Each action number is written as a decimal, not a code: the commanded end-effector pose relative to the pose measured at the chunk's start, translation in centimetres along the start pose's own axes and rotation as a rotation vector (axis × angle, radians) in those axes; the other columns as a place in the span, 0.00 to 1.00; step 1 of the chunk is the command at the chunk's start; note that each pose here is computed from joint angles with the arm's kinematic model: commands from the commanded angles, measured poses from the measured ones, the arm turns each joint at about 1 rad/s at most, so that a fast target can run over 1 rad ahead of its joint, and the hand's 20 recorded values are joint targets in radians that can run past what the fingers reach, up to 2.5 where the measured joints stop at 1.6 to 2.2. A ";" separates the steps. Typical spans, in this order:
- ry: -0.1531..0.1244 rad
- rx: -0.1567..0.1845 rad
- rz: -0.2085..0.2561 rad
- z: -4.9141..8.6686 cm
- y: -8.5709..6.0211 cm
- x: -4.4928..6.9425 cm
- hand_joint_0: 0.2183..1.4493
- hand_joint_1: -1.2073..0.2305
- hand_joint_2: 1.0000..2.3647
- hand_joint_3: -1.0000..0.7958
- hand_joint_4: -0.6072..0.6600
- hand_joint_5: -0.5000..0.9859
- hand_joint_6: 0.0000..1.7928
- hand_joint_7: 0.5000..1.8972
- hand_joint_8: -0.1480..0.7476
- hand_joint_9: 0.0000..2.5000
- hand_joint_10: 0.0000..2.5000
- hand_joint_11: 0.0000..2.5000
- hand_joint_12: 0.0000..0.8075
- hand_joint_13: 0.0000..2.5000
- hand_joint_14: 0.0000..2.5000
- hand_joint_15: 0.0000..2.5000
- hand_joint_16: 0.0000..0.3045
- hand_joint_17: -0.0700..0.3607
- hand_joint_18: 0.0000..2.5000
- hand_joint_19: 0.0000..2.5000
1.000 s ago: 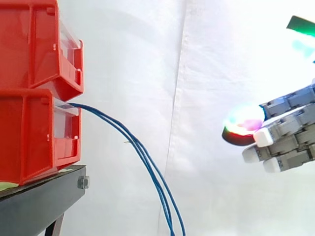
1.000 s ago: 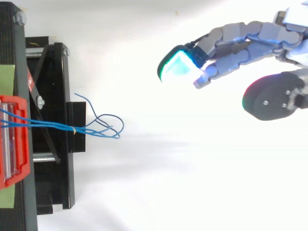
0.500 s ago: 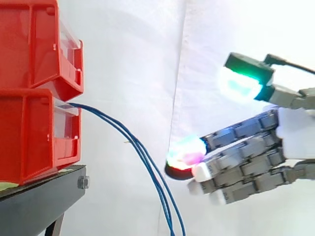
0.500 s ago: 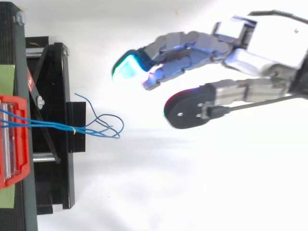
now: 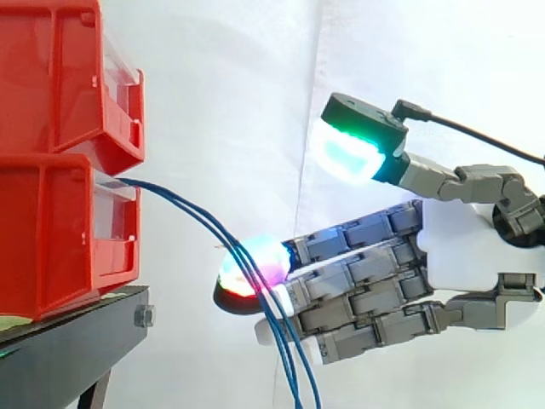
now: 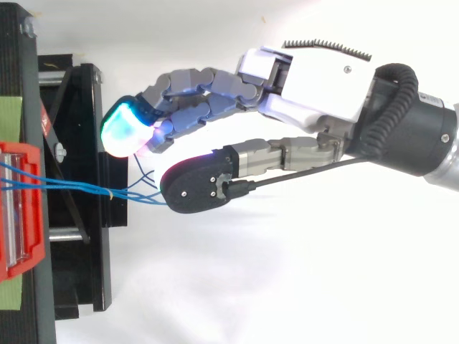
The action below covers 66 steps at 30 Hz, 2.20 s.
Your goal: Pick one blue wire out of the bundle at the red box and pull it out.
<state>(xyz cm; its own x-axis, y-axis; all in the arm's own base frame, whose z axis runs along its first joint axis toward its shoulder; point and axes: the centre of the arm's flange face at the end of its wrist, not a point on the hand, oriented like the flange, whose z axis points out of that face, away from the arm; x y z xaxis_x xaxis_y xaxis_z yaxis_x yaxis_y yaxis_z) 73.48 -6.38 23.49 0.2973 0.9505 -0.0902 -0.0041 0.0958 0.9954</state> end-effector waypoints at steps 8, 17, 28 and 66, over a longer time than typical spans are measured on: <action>0.009 -0.012 -0.013 0.0 0.1 1.2 0.21 0.45 0.00 0.29 0.75 0.22 0.28 0.24 0.55 0.24 0.00 0.13 0.56 0.17 0.00 0.04 0.20 0.49 0.17 0.12; 0.019 0.013 0.011 0.1 -2.8 2.0 0.22 0.45 0.00 0.29 0.76 0.22 0.28 0.25 0.56 0.24 0.00 0.13 0.56 0.17 0.00 0.05 0.20 0.49 0.18 0.13; 0.023 -0.007 -0.002 1.3 -3.5 3.2 0.23 0.44 0.00 0.31 0.76 0.23 0.28 0.26 0.55 0.24 0.00 0.13 0.55 0.18 0.00 0.05 0.20 0.48 0.18 0.13; 0.023 0.030 -0.021 2.5 -0.3 2.9 0.28 0.38 0.01 0.39 0.72 0.25 0.28 0.49 0.54 0.25 0.00 0.14 0.53 0.19 0.00 0.05 0.19 0.46 0.20 0.13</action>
<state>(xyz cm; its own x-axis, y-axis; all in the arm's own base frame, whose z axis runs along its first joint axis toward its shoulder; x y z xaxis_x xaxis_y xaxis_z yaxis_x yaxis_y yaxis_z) 76.76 -4.38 22.95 0.2749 0.9550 -0.1115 0.0311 0.1071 0.9938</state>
